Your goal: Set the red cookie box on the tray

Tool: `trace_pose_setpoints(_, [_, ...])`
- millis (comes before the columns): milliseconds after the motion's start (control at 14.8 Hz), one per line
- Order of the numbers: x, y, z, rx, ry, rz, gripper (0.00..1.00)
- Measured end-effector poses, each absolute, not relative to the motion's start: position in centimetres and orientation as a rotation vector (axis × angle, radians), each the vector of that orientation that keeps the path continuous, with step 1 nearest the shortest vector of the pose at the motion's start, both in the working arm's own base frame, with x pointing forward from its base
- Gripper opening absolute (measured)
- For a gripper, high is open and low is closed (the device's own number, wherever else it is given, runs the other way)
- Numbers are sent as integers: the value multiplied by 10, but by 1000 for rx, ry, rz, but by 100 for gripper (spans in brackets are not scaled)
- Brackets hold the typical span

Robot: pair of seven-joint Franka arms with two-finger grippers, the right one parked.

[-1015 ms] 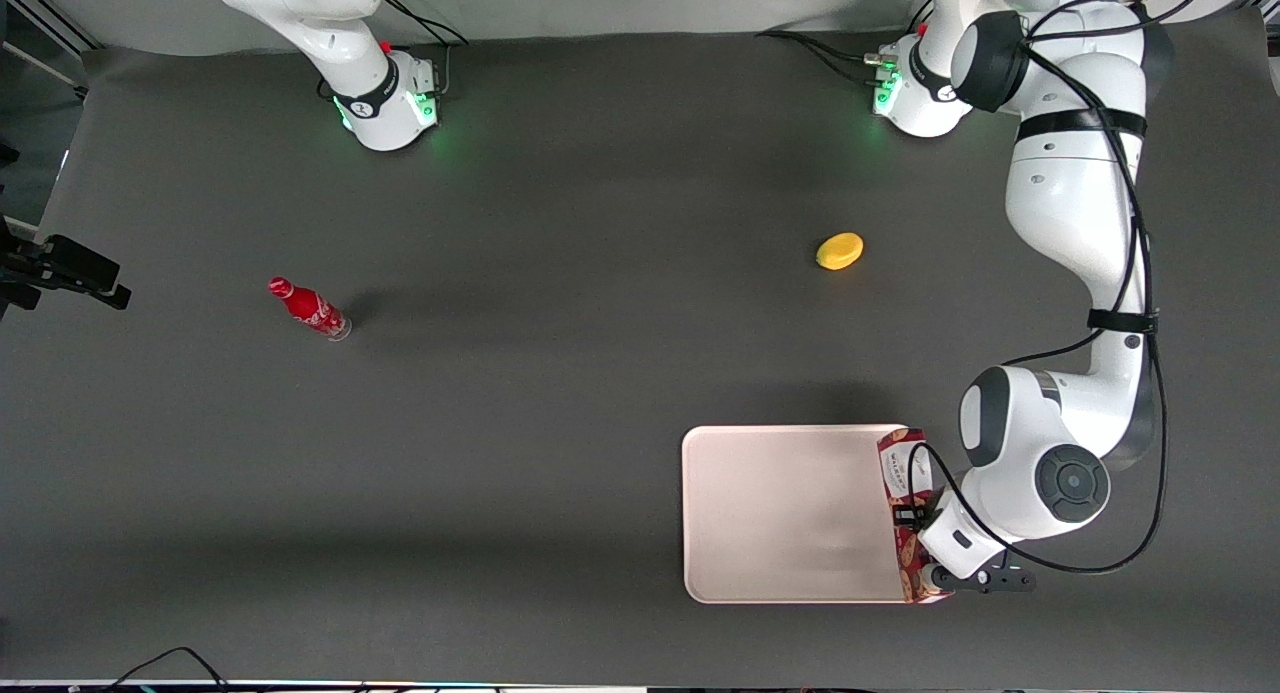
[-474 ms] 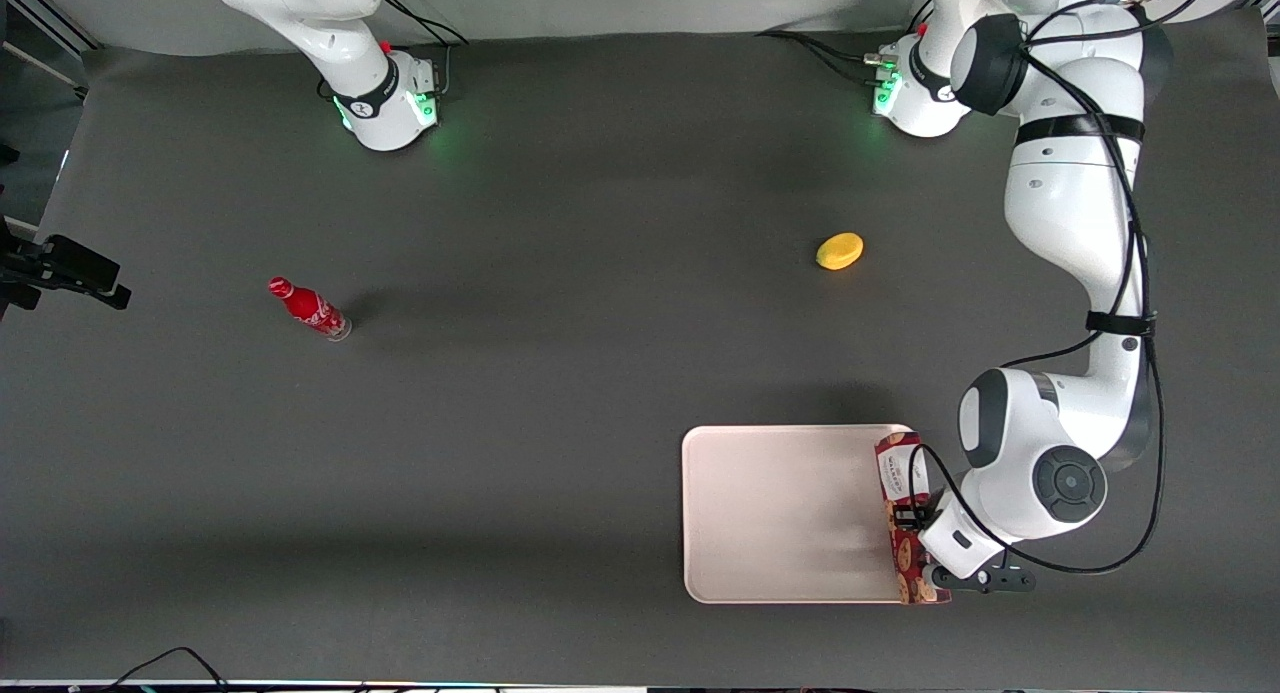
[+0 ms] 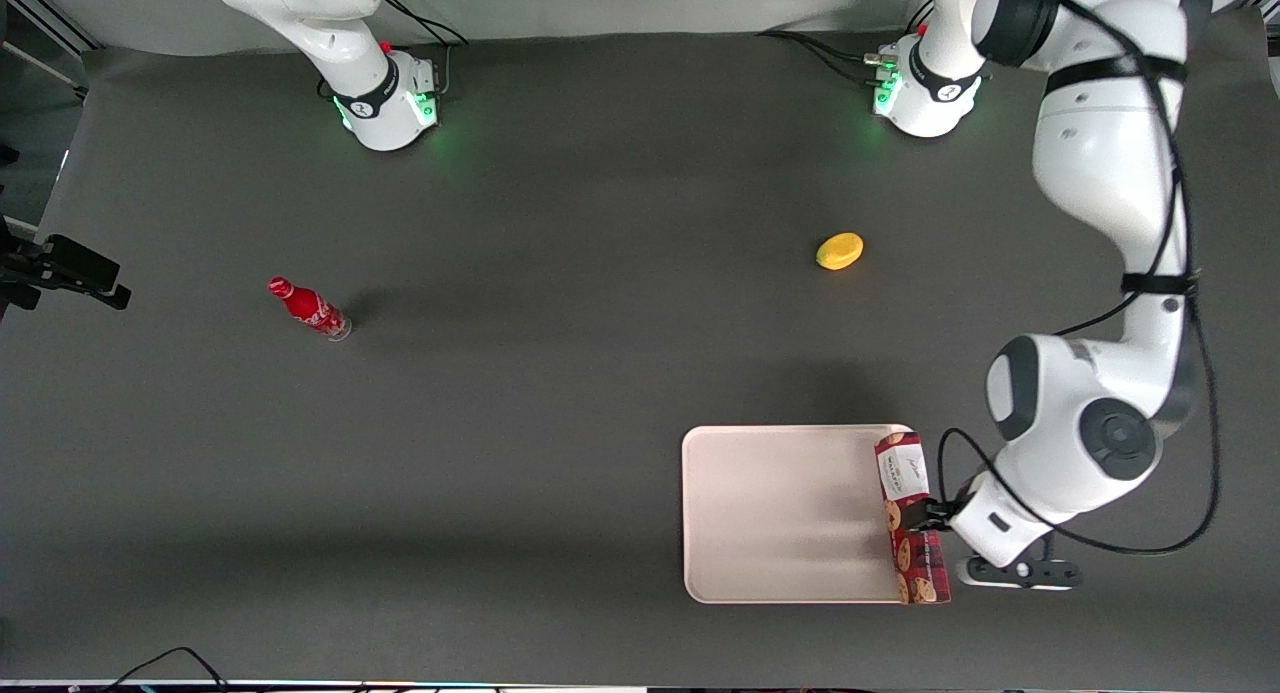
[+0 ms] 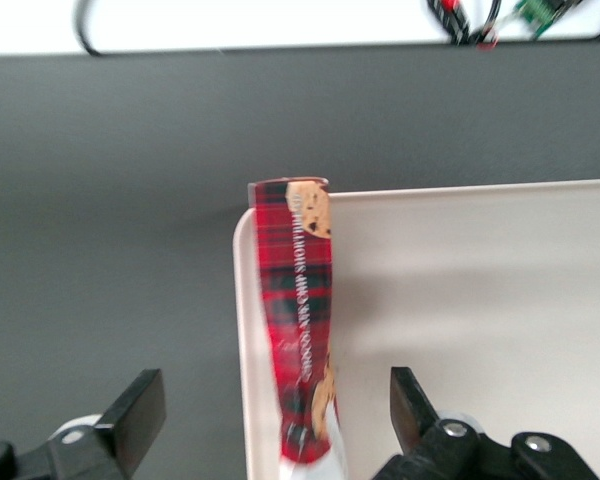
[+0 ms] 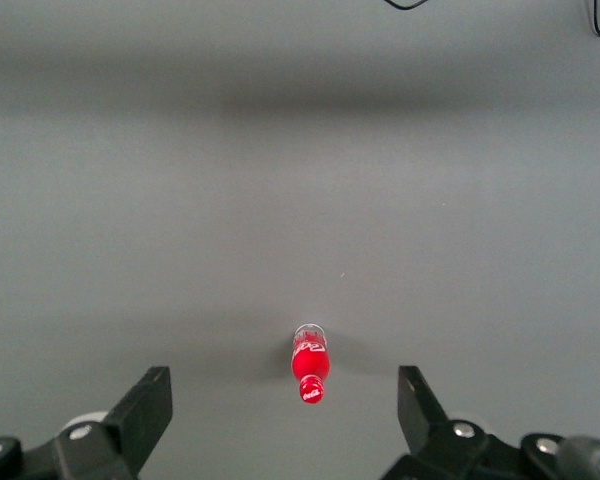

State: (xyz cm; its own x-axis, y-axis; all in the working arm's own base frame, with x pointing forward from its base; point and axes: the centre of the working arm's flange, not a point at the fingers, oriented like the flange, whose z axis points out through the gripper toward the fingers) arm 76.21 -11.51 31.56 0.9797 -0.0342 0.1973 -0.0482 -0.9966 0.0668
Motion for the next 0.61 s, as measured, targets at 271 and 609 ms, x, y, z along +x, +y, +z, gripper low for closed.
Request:
trace_pose_setpoints(271, [726,-79,406,3070,-92,247,100])
trace_pose_setpoints(609, [668,-32,510,3087,-177,71,100])
